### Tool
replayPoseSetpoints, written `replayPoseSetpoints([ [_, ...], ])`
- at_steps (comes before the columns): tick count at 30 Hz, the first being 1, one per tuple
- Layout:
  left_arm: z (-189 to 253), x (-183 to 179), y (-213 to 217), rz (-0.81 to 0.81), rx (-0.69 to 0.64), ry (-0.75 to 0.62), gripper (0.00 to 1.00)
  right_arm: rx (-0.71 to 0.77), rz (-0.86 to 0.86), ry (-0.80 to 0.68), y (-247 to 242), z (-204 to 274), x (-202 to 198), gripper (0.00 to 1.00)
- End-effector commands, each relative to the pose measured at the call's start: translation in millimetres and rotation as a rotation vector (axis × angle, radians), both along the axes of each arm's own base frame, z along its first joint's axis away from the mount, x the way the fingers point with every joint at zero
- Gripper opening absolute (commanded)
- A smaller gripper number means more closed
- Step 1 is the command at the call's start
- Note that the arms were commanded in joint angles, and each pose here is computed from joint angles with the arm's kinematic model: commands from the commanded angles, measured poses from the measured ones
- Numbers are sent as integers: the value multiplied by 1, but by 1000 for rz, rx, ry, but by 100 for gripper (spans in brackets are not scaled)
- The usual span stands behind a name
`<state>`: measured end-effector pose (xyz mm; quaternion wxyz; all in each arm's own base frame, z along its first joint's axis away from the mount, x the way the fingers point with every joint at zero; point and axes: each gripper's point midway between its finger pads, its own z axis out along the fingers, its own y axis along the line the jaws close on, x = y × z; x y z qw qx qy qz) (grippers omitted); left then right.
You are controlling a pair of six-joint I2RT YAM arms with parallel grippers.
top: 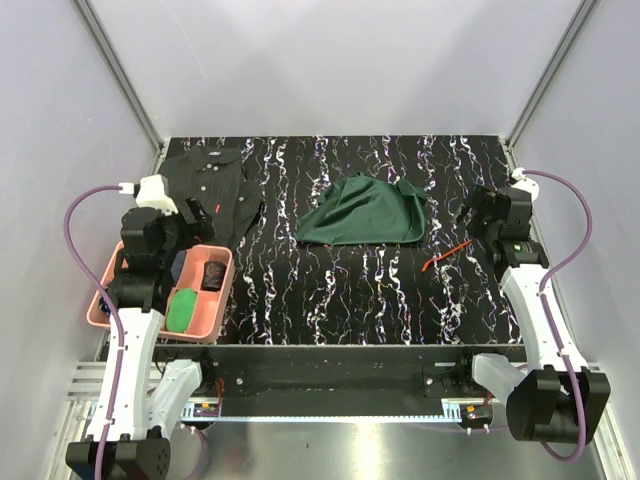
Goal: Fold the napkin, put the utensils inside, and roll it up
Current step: Flatten the napkin out
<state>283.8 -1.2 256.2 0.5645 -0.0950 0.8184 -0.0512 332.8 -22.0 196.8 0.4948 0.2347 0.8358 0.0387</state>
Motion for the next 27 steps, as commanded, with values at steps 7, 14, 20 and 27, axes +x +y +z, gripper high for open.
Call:
replayPoseSetpoints([
  [7,7,7,-3,-12,-17,-36,96,34,35,-32,9,15,16,100],
  [14,17,25,-31,-20,-82,-69,92,67,71,-33,17,11,27,100],
  [20,9,64,-141,-257,-32,-53,92,76,91,-22,20,5,28,100],
  [27,-64,133,-236,-491,54,114,85,74,92,-26,21,4,25,100],
])
